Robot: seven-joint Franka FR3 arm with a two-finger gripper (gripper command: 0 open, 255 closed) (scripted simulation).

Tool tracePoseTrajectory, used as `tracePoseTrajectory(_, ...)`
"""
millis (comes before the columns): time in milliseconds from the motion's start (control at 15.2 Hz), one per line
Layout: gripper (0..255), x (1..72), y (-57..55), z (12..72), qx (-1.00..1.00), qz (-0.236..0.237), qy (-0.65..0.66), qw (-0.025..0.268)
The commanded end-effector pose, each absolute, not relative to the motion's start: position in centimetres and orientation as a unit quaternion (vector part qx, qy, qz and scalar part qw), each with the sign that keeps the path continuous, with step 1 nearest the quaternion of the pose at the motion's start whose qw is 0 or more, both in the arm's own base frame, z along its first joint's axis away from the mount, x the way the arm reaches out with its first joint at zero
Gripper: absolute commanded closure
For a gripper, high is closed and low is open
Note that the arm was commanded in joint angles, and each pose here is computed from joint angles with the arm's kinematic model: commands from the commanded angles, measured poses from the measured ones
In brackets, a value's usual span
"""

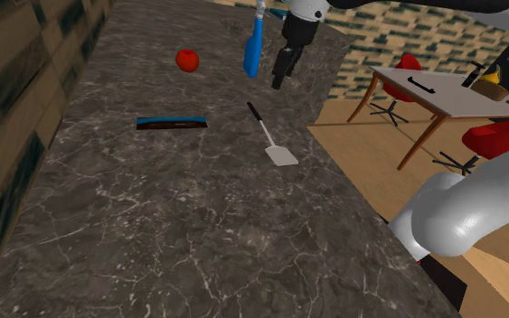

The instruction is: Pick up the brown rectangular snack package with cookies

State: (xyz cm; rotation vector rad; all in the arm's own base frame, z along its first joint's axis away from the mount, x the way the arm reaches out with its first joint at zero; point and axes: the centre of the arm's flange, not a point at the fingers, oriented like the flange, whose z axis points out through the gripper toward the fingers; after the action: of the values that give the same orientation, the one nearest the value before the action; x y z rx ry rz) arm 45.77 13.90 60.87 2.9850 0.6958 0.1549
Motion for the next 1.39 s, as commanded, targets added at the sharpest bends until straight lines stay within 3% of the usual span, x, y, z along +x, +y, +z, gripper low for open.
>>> tracePoseTrajectory(0,0,47.2,16.3,60.4,0.965,0.046,0.256,0.032)
tracePoseTrajectory(1320,0,54.5,40.4,54.7,0.854,0.000,0.520,-0.001)
